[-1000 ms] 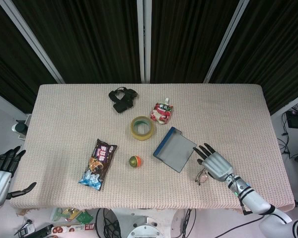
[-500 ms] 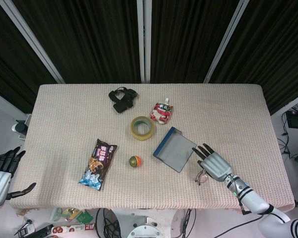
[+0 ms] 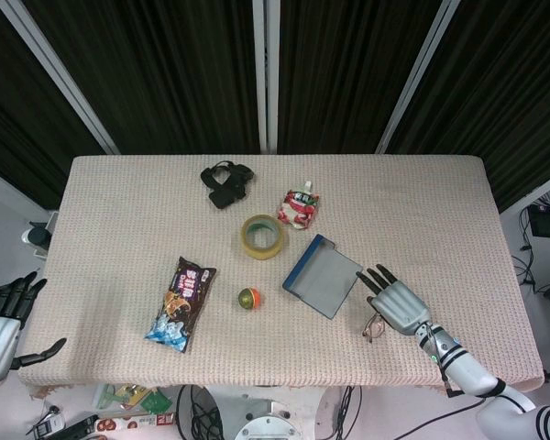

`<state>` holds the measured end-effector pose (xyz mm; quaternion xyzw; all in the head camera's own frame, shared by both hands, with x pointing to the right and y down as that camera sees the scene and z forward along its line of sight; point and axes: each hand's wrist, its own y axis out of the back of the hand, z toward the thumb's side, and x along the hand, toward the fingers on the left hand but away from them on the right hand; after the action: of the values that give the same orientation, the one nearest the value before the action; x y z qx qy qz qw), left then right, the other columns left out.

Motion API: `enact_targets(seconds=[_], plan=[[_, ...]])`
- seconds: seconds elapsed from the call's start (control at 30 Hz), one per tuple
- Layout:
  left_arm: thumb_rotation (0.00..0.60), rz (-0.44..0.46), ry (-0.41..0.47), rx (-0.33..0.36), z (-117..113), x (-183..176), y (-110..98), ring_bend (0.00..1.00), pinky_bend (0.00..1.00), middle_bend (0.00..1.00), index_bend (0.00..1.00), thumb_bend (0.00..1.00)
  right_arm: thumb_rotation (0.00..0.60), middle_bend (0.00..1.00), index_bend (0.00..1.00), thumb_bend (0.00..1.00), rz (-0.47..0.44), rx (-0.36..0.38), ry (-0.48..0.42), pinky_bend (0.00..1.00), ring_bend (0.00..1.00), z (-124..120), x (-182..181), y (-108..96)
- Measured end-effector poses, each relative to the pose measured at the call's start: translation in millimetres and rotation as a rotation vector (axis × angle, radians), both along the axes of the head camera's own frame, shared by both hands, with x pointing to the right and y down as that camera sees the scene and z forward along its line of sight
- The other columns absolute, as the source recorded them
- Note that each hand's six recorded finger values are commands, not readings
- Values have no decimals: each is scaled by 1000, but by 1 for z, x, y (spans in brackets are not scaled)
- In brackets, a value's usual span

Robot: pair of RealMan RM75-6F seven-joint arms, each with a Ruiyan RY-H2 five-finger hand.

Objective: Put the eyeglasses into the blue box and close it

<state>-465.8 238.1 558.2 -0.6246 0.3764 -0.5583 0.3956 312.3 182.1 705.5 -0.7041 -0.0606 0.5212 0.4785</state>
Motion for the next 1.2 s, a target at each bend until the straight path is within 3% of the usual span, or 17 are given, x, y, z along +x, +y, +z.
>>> enact_targets(seconds=[0.33,0.67,0.9,1.2], plan=[[384,3,1,4,-1,1,-1,57,193,16,26,150,600,0,664,403,20,55,-78,0,0,-9,-18,-14],[381,3,-1,1,-3,-1,-2,57,193,16,26,149,600,0,668,419,14,95,-147,0,0,5,-74,-43],[384,-11,-7,3,-5,-6,0,57,193,16,26,150,600,0,668,421,18,122,-131,0,0,19,-98,-63],[384,-15,-6,0,-5,-10,1,57,193,16,26,150,600,0,666,414,17,130,-102,0,0,37,-115,-73]])
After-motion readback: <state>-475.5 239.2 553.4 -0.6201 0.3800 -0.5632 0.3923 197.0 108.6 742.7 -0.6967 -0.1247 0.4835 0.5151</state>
